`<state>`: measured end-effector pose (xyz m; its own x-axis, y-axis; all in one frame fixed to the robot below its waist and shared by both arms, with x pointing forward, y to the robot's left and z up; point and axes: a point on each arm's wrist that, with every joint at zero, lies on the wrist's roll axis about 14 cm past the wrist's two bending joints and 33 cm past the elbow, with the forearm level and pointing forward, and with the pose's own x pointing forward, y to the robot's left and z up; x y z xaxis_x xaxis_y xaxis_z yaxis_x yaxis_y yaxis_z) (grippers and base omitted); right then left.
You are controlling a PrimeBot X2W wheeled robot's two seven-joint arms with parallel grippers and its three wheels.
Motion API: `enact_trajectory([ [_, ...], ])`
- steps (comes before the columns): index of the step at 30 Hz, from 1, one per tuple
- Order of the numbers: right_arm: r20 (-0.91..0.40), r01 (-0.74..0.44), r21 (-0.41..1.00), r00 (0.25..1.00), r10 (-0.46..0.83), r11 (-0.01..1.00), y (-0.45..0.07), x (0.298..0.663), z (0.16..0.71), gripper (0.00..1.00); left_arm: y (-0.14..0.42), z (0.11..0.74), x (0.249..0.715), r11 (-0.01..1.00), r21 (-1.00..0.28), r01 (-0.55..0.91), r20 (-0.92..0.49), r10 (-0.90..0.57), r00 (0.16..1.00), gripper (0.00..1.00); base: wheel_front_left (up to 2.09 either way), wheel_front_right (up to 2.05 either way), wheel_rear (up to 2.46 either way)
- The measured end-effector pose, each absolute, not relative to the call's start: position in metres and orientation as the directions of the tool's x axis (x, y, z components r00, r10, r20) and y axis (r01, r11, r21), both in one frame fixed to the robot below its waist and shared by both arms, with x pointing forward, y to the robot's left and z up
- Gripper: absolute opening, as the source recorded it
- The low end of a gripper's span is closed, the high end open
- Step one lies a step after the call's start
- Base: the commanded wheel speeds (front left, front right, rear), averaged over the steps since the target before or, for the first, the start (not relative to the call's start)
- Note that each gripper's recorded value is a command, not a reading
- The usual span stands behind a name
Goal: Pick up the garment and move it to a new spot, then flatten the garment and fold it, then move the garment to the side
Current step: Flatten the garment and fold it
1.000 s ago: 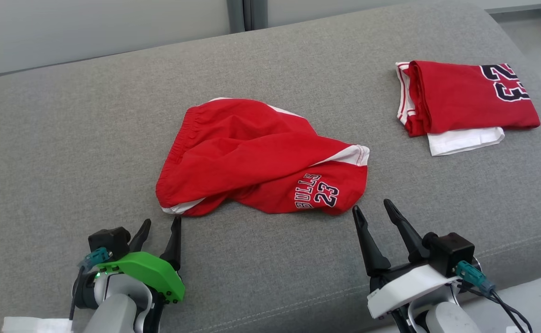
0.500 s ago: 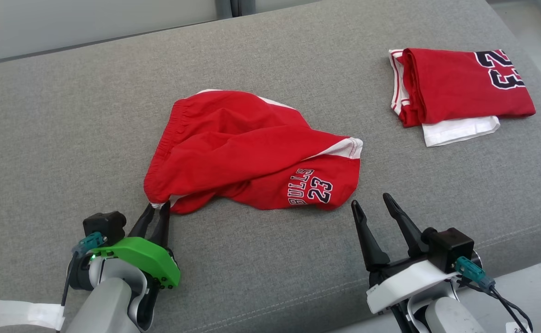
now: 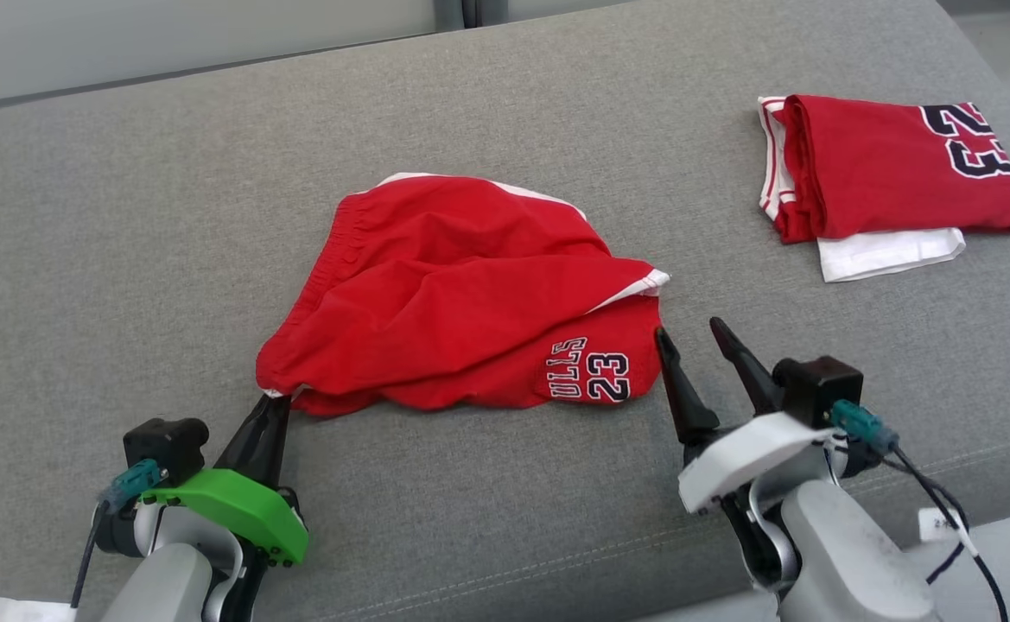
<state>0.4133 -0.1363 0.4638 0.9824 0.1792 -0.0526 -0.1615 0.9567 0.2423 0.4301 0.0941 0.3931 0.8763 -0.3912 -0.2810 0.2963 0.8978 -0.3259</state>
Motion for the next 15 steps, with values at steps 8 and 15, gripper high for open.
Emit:
enact_trajectory([
  [8,-0.171,-0.214,0.222,0.952,0.254,0.951,-0.116,0.457,0.44,1.0,0.112,0.392,0.426,0.909,-0.307,0.282,-0.288,-0.371,0.883,0.0,0.0,0.0,0.0],
  [15,-0.246,-0.291,0.167,0.913,0.326,0.942,-0.094,0.473,0.425,0.86,0.12,0.392,0.428,0.913,-0.306,0.269,-0.288,-0.358,0.888,0.0,0.0,0.0,0.0],
])
